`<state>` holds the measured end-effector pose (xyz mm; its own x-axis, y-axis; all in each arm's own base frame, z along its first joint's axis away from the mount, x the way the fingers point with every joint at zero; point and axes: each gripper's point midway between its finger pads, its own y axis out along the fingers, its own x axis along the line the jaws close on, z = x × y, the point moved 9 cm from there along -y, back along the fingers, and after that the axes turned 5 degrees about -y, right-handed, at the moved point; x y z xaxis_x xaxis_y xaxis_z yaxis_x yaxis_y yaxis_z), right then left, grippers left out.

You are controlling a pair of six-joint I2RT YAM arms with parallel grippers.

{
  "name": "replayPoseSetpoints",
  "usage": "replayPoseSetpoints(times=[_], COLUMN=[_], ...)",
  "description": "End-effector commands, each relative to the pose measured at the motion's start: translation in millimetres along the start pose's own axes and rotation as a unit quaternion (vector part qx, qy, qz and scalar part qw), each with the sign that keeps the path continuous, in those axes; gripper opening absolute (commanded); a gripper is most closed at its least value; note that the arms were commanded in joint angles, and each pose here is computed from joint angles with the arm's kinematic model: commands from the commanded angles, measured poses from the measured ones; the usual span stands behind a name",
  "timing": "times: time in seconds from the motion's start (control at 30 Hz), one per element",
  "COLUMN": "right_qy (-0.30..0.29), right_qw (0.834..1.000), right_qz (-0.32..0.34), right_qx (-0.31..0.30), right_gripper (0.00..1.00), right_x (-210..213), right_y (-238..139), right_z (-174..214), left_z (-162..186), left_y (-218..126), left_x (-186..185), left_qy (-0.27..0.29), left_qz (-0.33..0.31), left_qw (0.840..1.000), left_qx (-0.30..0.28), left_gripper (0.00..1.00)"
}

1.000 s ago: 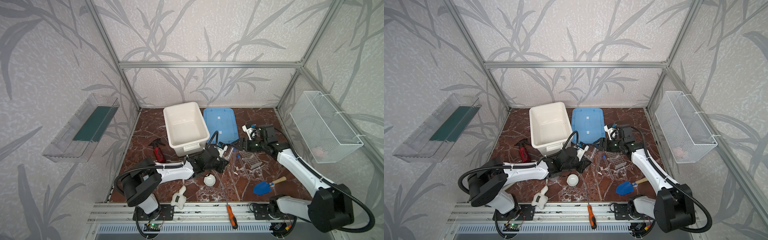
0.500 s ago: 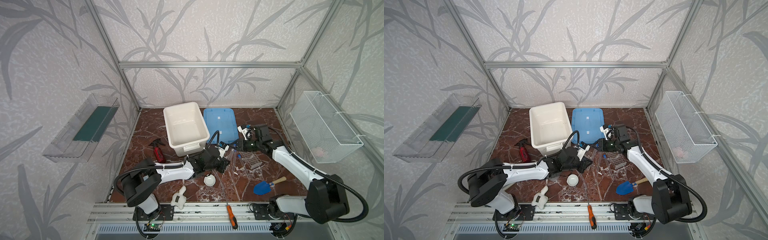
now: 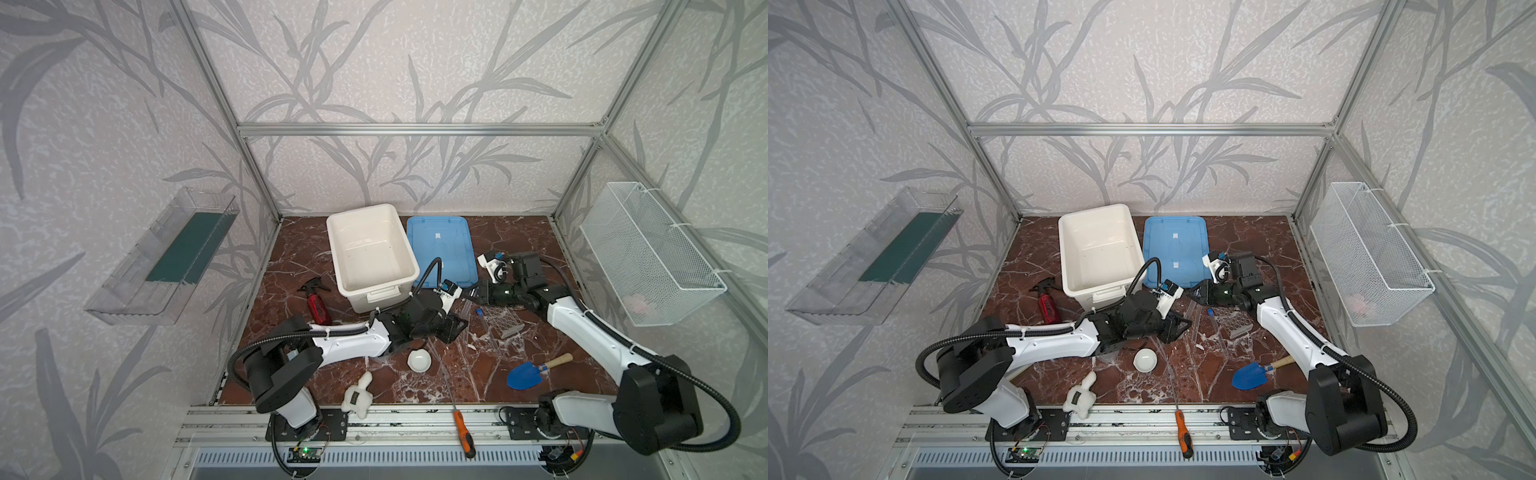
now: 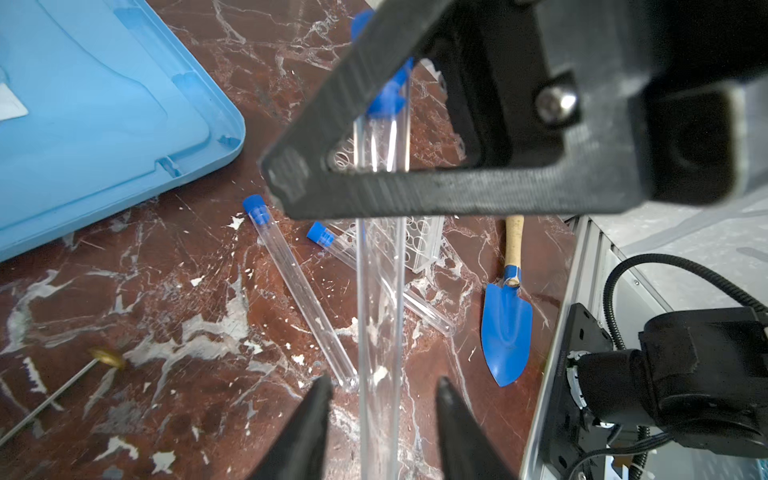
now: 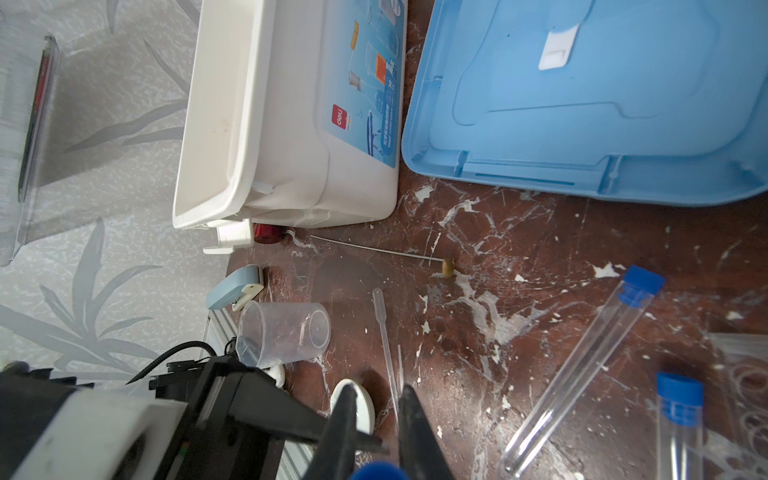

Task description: Organize the chemistry lab equipment

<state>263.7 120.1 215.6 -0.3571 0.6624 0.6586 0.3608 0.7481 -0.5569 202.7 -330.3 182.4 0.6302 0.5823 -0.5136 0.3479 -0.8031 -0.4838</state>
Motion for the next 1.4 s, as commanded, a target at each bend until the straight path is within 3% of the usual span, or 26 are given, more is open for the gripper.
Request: replayPoseSetpoints(times=[0.0, 0.1, 0.17, 0.27, 0.33, 0.43, 0.53, 0.87, 1.0, 1.37], right_qy=[-0.035, -0.084, -0.115, -0.151, -0.168, -0.188, -0.198, -0.180, -0.178, -0.179], right_qw=[0.998, 0.986, 0.967, 0.932, 0.910, 0.884, 0.868, 0.861, 0.851, 0.857], right_qz=[0.031, 0.112, 0.176, 0.254, 0.295, 0.342, 0.363, 0.387, 0.397, 0.403], right_qx=[-0.048, -0.096, -0.141, -0.210, -0.238, -0.256, -0.274, -0.276, -0.292, -0.267], right_gripper=[0.18, 0.18, 0.18, 0.18, 0.18, 0.19, 0.19, 0.19, 0.19, 0.19], right_x=[3.0, 3.3, 0.2, -7.3, -12.4, -20.4, -29.0, -49.2, -56.8, -70.6], right_y=[-16.9, -34.9, -47.3, -60.2, -65.8, -68.8, -64.9, -47.4, -43.3, -29.6], right_z=[-7.7, -13.4, -16.7, -19.3, -20.1, -21.7, -24.6, -29.9, -29.0, -23.3], left_z=[-19.8, -34.1, -37.6, -39.9, -41.6, -41.9, -40.7, -32.2, -28.9, -22.3], left_y=[-3.2, -7.4, -5.0, 7.6, 15.4, 22.3, 27.2, 41.2, 46.7, 53.5], left_x=[-12.9, -16.8, -18.3, -24.7, -27.5, -26.0, -25.3, -23.3, -21.9, -18.3], left_qy=[-0.031, -0.113, -0.180, -0.237, -0.244, -0.233, -0.214, -0.198, -0.197, -0.201], left_qz=[0.005, -0.022, -0.025, 0.023, 0.040, 0.013, -0.010, -0.033, -0.035, -0.042], left_qw=[0.999, 0.993, 0.983, 0.971, 0.969, 0.972, 0.977, 0.979, 0.979, 0.978], left_qx=[-0.024, -0.027, -0.025, -0.020, -0.016, -0.005, 0.006, 0.031, 0.038, 0.048], left_gripper=[0.99, 0.99, 0.99, 0.99, 0.99, 0.99, 0.99, 0.99, 0.99, 0.99])
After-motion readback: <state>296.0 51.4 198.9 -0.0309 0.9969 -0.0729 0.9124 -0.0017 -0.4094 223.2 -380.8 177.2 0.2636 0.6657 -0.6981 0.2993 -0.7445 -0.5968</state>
